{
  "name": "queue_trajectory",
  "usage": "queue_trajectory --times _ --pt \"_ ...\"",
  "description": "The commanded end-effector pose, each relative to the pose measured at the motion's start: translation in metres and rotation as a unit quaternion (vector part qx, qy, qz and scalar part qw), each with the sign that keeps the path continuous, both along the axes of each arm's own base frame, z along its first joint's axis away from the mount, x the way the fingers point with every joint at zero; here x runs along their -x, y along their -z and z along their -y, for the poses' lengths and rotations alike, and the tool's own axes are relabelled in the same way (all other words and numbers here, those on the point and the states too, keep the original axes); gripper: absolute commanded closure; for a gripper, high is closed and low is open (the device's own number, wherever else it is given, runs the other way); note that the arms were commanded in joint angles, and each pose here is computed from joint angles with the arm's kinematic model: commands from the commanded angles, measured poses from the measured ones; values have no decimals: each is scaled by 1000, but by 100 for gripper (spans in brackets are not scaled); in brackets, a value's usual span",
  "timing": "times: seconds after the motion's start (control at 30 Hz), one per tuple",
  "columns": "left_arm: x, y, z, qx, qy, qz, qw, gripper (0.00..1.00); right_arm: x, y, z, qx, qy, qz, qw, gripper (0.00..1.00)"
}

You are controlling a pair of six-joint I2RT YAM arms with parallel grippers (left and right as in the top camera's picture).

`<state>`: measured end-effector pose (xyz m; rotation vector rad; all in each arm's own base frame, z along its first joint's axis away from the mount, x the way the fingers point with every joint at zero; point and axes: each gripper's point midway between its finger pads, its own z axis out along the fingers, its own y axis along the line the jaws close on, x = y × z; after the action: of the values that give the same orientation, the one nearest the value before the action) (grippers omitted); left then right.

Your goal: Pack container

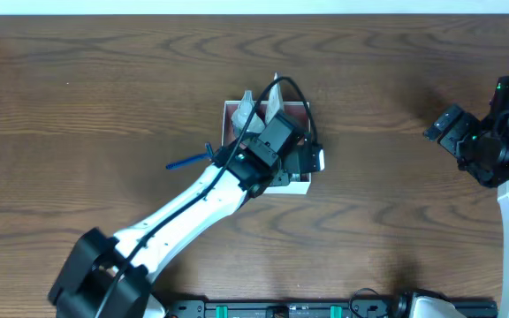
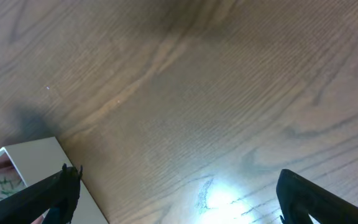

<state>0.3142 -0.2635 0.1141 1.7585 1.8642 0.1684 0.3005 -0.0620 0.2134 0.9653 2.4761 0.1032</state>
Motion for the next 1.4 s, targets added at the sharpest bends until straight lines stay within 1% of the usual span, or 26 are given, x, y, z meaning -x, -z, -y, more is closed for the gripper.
queue_trajectory --times 0.0,0.07,0.17,0.3,0.33,0.37,0.43,0.5,0.53,0.6,0.63,0.67,0.73,0.8,0.87,0.97,1.03,1.1,1.13,1.27,1.37 --pt "4 -46 -13 46 -56 26 997 56 0 0 2 -1 4 0 1000 1" --pt "16 -74 -24 82 -90 26 992 54 0 0 2 -1 4 0 1000 1" --pt "37 -103 -52 117 -138 19 983 54 0 0 2 -1 4 0 1000 1" --pt "59 -116 -110 131 -235 -9 963 54 0 0 2 -1 4 0 1000 1" --pt "61 -114 -126 135 -272 -16 953 51 0 0 2 -1 4 0 1000 1" --pt "58 -113 -143 143 -316 -19 938 46 0 0 2 -1 4 0 1000 1" --pt "48 -107 -174 167 -411 -23 896 33 0 0 2 -1 4 0 1000 1" --pt "36 -96 -202 183 -490 -30 852 25 0 0 2 -1 4 0 1000 1" --pt "30 -89 -213 188 -517 -37 834 23 0 0 2 -1 4 0 1000 1" --pt "17 -75 -223 195 -537 -58 818 21 0 0 2 -1 4 0 1000 1" --pt "9 -67 -226 195 -542 -69 815 21 0 0 2 -1 4 0 1000 1" --pt "3 -59 -229 189 -537 -77 819 20 0 0 2 -1 4 0 1000 1" --pt "-10 -40 -236 160 -519 -88 835 20 0 0 2 -1 4 0 1000 1" --pt "-23 -19 -240 134 -506 -98 847 16 0 0 2 -1 4 0 1000 1" --pt "-31 2 -241 108 -489 -112 858 16 0 0 2 -1 4 0 1000 1" --pt "-42 33 -236 90 -470 -135 868 15 0 0 2 -1 4 0 1000 1" --pt "-41 52 -227 82 -431 -168 883 16 0 0 2 -1 4 0 1000 1" --pt "-37 68 -222 69 -402 -193 892 21 0 0 2 -1 4 0 1000 1" --pt "-35 76 -222 61 -399 -202 893 22 0 0 2 -1 4 0 1000 1" --pt "-28 96 -222 40 -382 -229 894 23 0 0 2 -1 4 0 1000 1" --pt "-25 104 -212 51 -354 -252 899 26 0 0 2 -1 4 0 1000 1"
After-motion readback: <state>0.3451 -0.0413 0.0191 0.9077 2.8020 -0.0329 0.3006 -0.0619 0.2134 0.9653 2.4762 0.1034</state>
